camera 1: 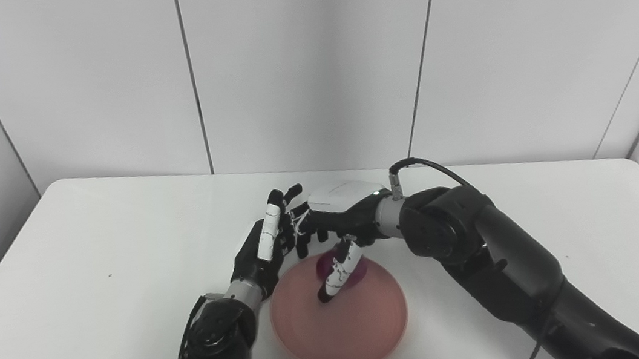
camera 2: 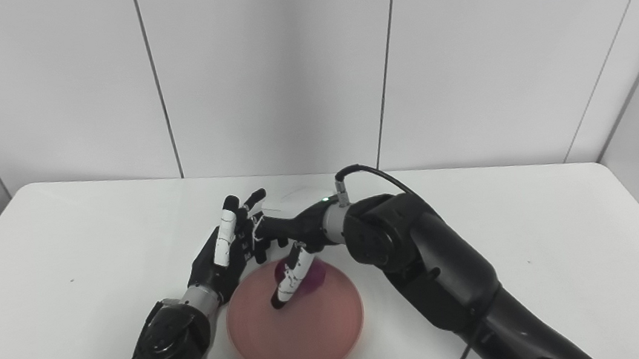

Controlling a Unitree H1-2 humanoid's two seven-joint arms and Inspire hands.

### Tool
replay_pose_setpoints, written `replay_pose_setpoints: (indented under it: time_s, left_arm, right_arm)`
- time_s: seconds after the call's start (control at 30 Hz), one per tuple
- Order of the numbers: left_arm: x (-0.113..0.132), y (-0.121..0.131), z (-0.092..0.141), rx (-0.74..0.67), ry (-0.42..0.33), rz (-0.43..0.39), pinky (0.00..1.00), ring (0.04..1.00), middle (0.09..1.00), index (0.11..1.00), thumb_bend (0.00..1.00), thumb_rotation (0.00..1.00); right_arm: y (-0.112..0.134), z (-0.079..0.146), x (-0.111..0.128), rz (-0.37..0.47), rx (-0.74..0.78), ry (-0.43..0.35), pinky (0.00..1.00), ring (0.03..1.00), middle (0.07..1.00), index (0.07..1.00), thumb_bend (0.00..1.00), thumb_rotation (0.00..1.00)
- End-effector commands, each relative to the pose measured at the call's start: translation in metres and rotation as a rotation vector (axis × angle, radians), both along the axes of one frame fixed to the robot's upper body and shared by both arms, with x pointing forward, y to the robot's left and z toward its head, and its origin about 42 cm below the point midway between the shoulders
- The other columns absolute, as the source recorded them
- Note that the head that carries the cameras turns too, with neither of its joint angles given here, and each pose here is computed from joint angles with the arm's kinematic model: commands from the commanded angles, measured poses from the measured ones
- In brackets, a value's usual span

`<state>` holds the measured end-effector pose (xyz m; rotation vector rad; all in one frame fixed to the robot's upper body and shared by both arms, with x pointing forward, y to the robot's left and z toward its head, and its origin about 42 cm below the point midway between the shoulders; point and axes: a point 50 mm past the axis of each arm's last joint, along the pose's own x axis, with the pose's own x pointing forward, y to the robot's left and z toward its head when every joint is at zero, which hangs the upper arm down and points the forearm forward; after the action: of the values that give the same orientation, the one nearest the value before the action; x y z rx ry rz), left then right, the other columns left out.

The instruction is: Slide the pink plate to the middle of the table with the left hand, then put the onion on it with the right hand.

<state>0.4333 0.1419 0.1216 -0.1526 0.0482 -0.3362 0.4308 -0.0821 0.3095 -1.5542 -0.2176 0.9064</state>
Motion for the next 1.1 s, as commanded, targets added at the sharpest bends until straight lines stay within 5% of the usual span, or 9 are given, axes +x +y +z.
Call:
replay_pose_setpoints:
  time_s: [0.0,0.23,0.33,0.47,0.6,0.8,0.93,1.07]
  left_arm:
    - [-0.006,-0.002,-0.02,0.013,0.086,-0.011,0.82,0.817,0.805,0.896,0.82,1.0]
    - [-0.005,-0.002,-0.021,0.011,0.094,-0.011,0.84,0.835,0.816,0.904,0.82,1.0]
    - [-0.005,-0.001,-0.021,0.015,0.094,-0.012,0.86,0.847,0.835,0.914,0.82,1.0]
    - [-0.006,0.001,-0.023,0.017,0.099,0.006,0.84,0.829,0.845,0.911,0.83,1.0]
    - [-0.007,0.003,-0.022,0.004,0.11,0.018,0.83,0.826,0.837,0.918,0.82,0.99]
    - [-0.007,0.005,-0.022,0.004,0.105,0.024,0.83,0.824,0.827,0.912,0.83,0.98]
    - [-0.007,0.008,-0.02,0.012,0.099,0.023,0.82,0.823,0.829,0.912,0.84,0.98]
    - [-0.007,0.01,-0.019,0.017,0.099,0.022,0.82,0.827,0.834,0.915,0.84,0.98]
  right_arm:
    - [0.006,0.039,0.002,0.002,0.033,-0.075,0.6,0.721,0.776,0.706,1.0,0.49]
    - [0.0,0.045,0.002,-0.009,0.019,-0.067,0.66,0.782,0.807,0.739,1.0,0.58]
    - [-0.012,0.051,0.005,-0.04,0.06,-0.122,0.65,0.8,0.831,0.753,1.0,0.62]
    - [-0.032,0.053,0.009,-0.068,0.186,-0.247,0.55,0.672,0.738,0.724,1.0,0.75]
    - [-0.058,0.048,0.017,-0.162,0.479,-0.306,0.59,0.719,0.771,0.753,0.88,0.85]
    - [-0.086,0.01,0.034,-0.382,0.976,-0.146,0.73,0.811,0.822,0.81,0.9,0.98]
    - [-0.094,-0.022,0.036,-0.498,1.261,0.039,0.74,0.815,0.836,0.827,0.9,0.95]
    - [-0.094,-0.042,0.034,-0.551,1.349,0.128,0.77,0.832,0.858,0.855,0.9,0.98]
